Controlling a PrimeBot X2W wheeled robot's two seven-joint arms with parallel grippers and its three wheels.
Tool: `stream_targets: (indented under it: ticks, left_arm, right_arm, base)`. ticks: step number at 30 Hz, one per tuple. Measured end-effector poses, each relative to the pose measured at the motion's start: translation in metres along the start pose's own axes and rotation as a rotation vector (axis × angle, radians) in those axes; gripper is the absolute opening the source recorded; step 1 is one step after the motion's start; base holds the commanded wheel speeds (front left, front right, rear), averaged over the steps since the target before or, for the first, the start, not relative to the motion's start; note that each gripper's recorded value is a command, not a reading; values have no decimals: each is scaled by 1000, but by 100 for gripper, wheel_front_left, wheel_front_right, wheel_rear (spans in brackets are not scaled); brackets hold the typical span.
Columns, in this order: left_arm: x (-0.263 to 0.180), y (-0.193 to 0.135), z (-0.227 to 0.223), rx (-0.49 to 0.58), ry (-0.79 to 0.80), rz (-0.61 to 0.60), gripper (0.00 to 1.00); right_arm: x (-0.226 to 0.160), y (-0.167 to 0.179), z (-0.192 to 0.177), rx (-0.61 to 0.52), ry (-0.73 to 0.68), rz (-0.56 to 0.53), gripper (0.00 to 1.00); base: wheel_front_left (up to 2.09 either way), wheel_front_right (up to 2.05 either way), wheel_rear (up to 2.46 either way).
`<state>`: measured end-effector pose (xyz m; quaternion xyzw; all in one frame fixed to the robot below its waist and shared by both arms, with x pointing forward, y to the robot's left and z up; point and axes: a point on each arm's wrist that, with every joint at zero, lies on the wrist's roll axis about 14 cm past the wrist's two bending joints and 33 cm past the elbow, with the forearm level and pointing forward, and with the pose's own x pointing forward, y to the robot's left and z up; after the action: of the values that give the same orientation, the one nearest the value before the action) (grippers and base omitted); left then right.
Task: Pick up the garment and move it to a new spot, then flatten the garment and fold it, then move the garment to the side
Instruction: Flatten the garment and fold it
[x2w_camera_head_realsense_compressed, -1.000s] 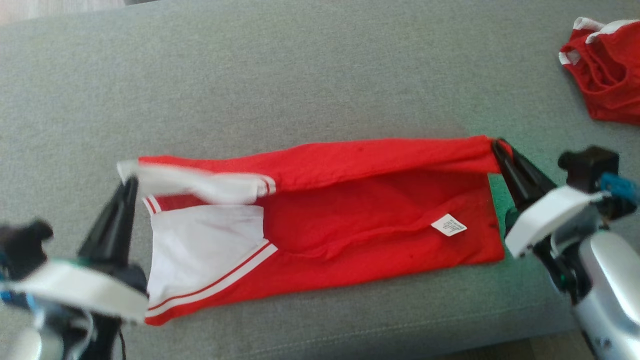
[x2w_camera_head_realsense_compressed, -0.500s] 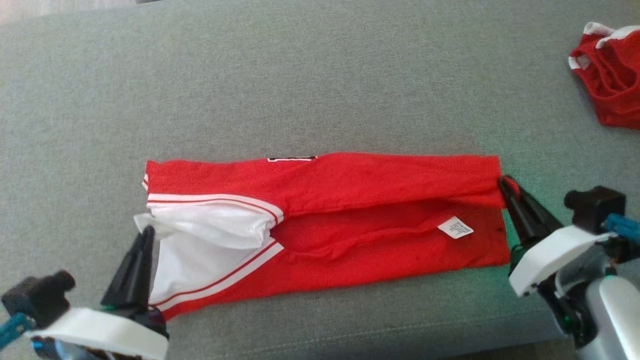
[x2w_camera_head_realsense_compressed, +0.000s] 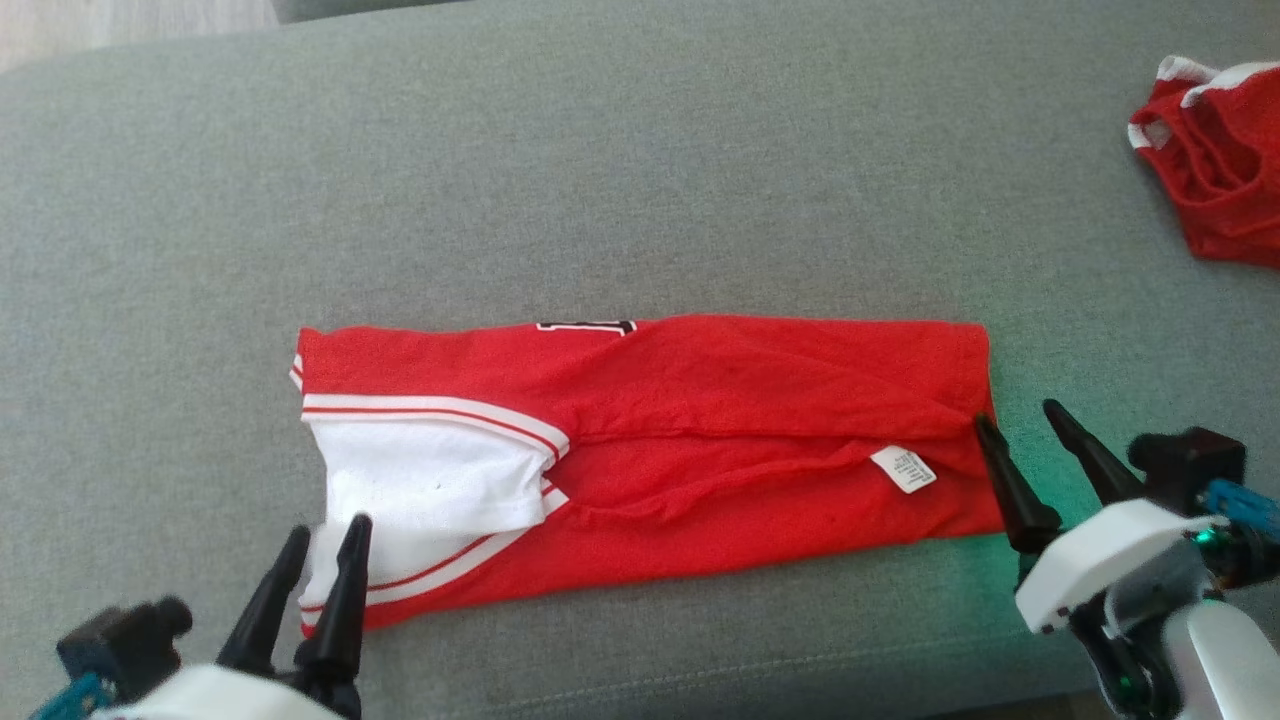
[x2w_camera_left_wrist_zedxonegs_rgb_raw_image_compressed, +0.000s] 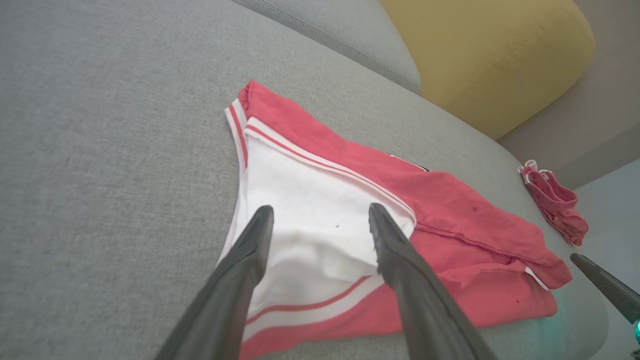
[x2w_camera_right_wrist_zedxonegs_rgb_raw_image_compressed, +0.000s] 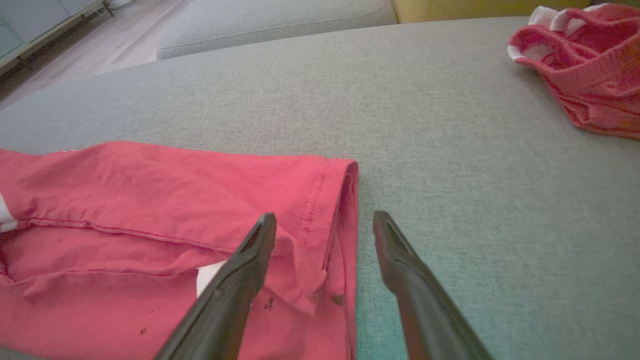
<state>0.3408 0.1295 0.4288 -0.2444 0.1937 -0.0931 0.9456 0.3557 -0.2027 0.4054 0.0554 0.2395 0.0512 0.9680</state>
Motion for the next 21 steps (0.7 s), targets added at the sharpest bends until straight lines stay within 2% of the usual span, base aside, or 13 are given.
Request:
stream_targets:
  ticks: [9,17,21]
  left_arm:
    - [-27,12,12,-3,-72,65,100]
    - [-19,3,34,25,-170,63,100]
    - [-16,3,35,25,-192,69,100]
  right_arm:
    - [-18,-24,1,29,-35,-85,100]
    - [-5,-5,3,19,3,-39,100]
    - [9,-8,7,3,29,-44,100]
  base:
    - [0,0,0]
    - [0,0,0]
    - [0,0,0]
